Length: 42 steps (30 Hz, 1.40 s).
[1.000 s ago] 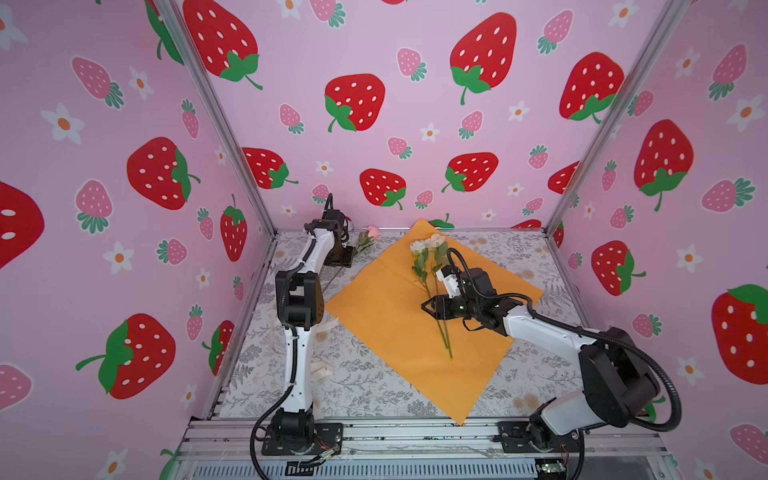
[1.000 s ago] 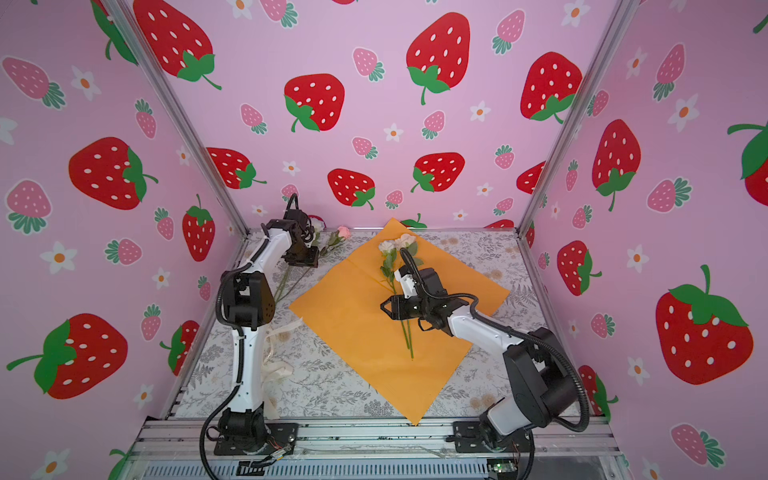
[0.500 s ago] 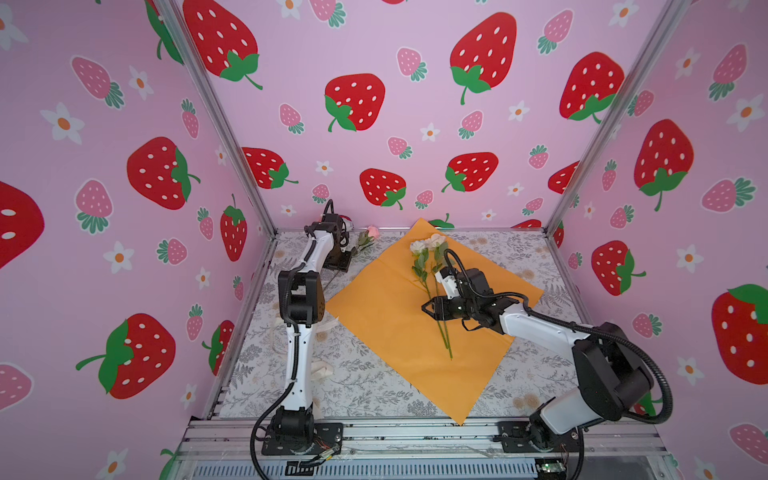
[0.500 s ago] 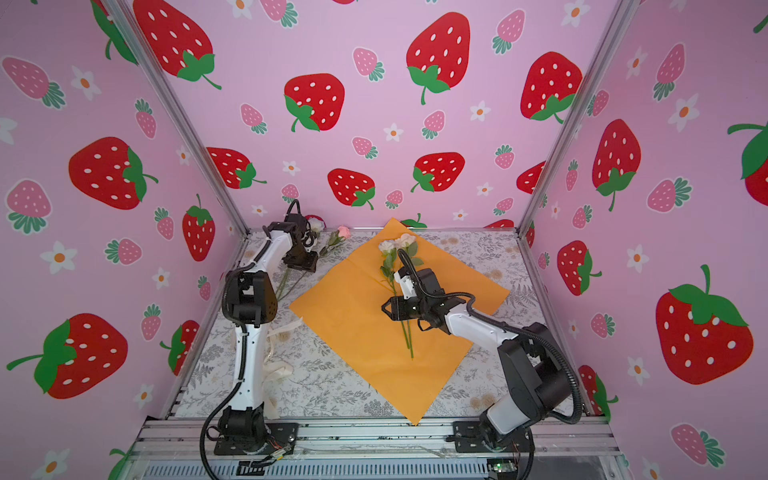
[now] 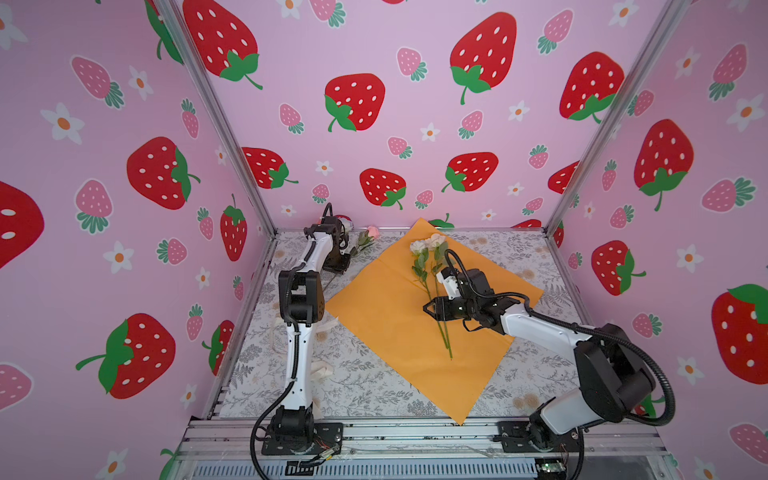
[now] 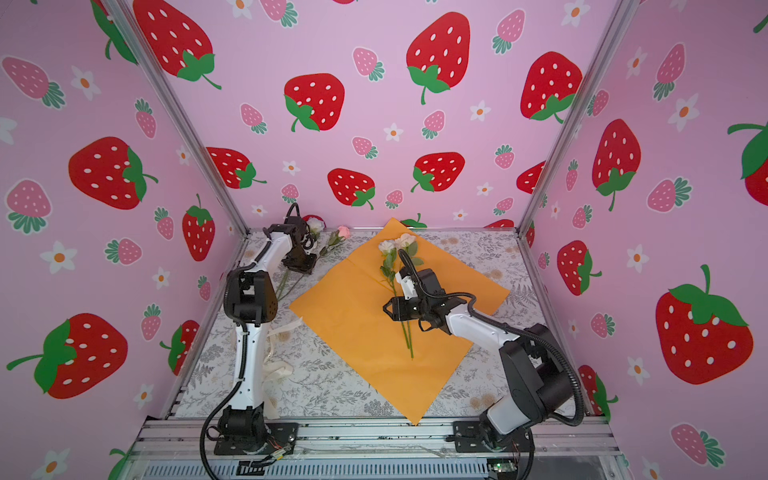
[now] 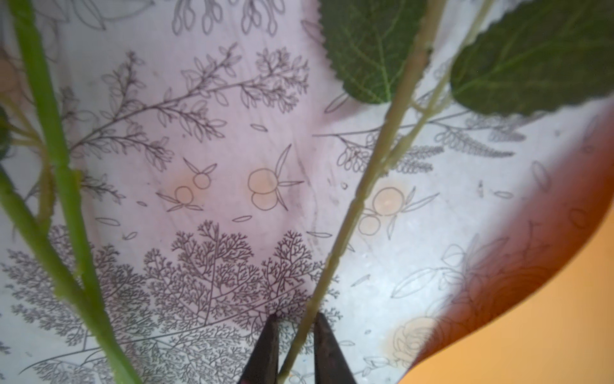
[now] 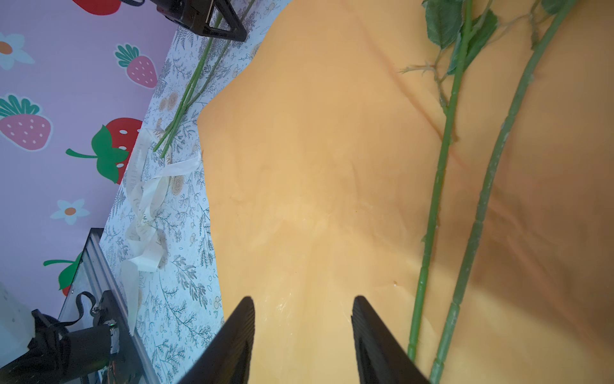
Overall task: Tie the bouquet of fake flowers
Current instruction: 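Return left gripper to the rose bunch while right gripper moves toward placed roses, then grasp a third rose stem with the left gripper and carry it onto the sheet, then lay the third rose beside the others and open the left gripper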
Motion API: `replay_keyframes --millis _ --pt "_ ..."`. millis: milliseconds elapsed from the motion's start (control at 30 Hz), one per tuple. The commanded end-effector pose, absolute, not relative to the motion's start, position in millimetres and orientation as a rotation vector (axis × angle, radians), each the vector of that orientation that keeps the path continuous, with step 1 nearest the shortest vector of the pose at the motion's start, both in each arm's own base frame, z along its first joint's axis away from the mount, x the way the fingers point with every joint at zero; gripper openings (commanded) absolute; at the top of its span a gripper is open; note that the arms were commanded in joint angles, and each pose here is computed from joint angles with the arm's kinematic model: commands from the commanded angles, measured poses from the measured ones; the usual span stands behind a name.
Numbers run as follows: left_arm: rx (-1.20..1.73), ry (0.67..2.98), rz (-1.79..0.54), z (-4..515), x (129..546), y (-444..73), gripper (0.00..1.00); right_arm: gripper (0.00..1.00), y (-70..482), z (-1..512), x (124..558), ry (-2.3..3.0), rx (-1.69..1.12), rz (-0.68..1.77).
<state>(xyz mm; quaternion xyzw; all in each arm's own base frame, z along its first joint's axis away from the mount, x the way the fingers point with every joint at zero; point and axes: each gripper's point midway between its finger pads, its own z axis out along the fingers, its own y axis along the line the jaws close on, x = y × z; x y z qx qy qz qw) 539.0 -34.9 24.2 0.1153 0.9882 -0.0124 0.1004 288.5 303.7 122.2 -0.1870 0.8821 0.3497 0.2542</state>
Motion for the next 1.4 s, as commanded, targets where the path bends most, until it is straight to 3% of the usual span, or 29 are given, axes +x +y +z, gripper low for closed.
replay_keyframes --millis 0,400,600,800,1000,1367 --pt "0.389 2.847 -0.028 62.6 536.5 -48.0 0.15 0.51 297.9 128.8 282.9 2.389 -0.494 0.934" --pt "0.299 2.711 0.033 143.2 498.9 -95.8 0.00 0.51 240.5 136.2 277.8 2.360 -0.295 0.718" --pt "0.025 2.674 -0.704 153.2 472.7 -195.9 0.00 0.51 185.0 137.5 281.4 2.329 -0.029 0.681" --pt "-0.098 2.625 -0.956 145.2 463.4 -295.3 0.00 0.51 170.9 135.6 277.2 2.326 0.009 0.715" --pt "-0.094 2.631 -0.862 137.1 462.1 -367.9 0.00 0.51 176.1 126.6 270.7 2.363 -0.010 0.757" --pt "-0.264 2.660 -0.754 89.6 479.6 -386.9 0.00 0.51 174.1 120.1 265.5 2.377 -0.036 0.763"
